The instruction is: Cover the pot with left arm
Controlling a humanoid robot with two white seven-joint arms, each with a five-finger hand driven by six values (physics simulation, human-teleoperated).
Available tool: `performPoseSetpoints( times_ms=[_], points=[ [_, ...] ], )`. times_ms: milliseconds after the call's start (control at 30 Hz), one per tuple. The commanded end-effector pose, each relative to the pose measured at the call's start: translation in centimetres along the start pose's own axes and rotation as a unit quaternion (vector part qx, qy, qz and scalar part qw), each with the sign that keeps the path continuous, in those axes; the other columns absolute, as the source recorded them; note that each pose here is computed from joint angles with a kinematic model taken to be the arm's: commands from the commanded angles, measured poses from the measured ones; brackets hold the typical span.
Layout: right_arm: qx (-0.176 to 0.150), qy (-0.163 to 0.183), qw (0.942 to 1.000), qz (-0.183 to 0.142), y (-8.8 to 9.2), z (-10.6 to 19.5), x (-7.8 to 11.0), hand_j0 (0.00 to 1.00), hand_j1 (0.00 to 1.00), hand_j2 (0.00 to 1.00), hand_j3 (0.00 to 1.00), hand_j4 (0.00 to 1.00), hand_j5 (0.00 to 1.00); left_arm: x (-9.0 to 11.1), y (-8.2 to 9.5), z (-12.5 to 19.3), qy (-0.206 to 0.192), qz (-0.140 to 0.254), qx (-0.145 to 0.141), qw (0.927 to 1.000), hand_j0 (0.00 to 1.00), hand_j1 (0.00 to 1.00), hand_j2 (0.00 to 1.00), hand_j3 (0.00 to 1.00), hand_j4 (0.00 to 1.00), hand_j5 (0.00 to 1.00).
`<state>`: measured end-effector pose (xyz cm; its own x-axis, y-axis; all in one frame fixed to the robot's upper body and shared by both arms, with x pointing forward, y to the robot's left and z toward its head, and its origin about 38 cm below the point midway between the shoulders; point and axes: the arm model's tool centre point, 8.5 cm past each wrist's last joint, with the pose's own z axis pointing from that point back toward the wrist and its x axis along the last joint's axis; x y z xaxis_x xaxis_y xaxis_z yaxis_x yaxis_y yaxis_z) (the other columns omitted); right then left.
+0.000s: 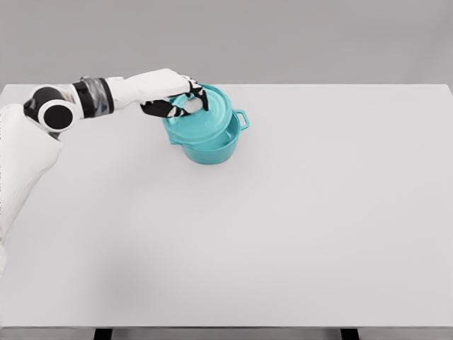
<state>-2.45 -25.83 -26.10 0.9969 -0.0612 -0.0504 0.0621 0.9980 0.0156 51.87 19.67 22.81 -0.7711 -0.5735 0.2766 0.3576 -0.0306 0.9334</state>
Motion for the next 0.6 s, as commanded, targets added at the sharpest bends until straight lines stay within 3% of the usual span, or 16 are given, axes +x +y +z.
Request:
performPoseSetpoints(
  times_ms=[0, 567],
  points=[
    [0.0, 0.0, 1.0, 0.0, 0.0, 0.0, 0.0, 1.0, 1.0, 1.0, 1.0, 1.0, 1.0, 0.0, -0.2, -0.4, -0.001, 0.01, 0.002, 1.0, 0.53, 0.53, 0.53, 0.53, 0.53, 0.53],
    [0.0, 0.0, 1.0, 0.0, 0.0, 0.0, 0.0, 1.0, 1.0, 1.0, 1.0, 1.0, 1.0, -0.1, -1.5, -2.3, -0.002, 0.04, -0.004, 0.9992, 0.53, 0.53, 0.53, 0.53, 0.53, 0.53]
  ],
)
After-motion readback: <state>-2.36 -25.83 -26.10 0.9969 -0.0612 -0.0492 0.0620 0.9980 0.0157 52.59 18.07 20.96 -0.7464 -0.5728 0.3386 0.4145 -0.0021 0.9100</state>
